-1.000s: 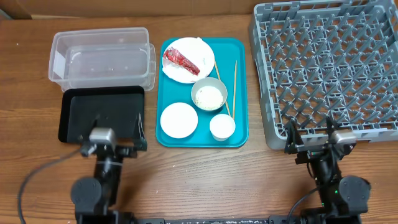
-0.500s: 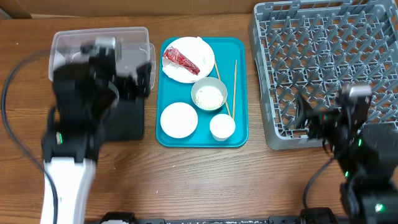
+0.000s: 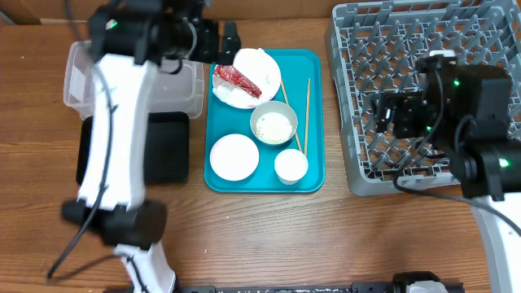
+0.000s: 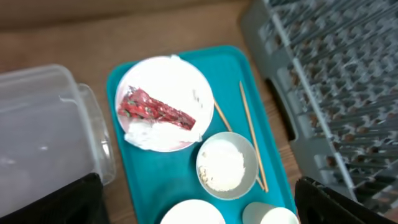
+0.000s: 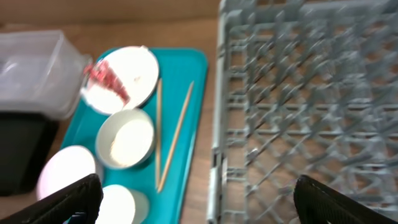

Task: Sort waste into correct bins and load items into the dishwasher
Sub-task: 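Reach left gripper to white plate and grasp red wrapper and tissue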

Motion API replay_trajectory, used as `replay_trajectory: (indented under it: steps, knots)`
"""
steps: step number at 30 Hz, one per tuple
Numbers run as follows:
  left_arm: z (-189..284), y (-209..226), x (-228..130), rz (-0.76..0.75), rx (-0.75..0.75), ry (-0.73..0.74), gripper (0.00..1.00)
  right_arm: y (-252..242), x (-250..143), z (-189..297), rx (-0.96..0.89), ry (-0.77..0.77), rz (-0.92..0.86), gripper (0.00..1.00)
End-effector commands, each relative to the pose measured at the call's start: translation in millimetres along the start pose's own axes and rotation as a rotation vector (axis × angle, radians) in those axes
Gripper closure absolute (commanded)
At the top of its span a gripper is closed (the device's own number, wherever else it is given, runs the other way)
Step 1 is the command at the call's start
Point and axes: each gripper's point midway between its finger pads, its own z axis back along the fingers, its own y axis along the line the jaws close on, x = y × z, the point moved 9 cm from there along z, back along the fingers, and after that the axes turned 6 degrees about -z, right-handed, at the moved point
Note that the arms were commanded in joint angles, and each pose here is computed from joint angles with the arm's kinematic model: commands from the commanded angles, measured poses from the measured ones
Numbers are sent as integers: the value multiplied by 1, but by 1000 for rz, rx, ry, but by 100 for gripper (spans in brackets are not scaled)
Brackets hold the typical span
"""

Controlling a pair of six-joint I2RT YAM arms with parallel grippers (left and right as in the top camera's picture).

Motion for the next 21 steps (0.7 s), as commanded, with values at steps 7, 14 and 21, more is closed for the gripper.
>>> replay_trajectory:
  steps: [7,14,21]
  knots:
    - [-140,23,-23,48,-127,250,0,11,-3,-8,136,91,-19,0]
    - [-204,31,-36,157,14,299,17,10,-10,-7,133,140,-34,0]
    - [-219,9,-32,147,368,236,0,10,-11,-7,132,147,-36,0]
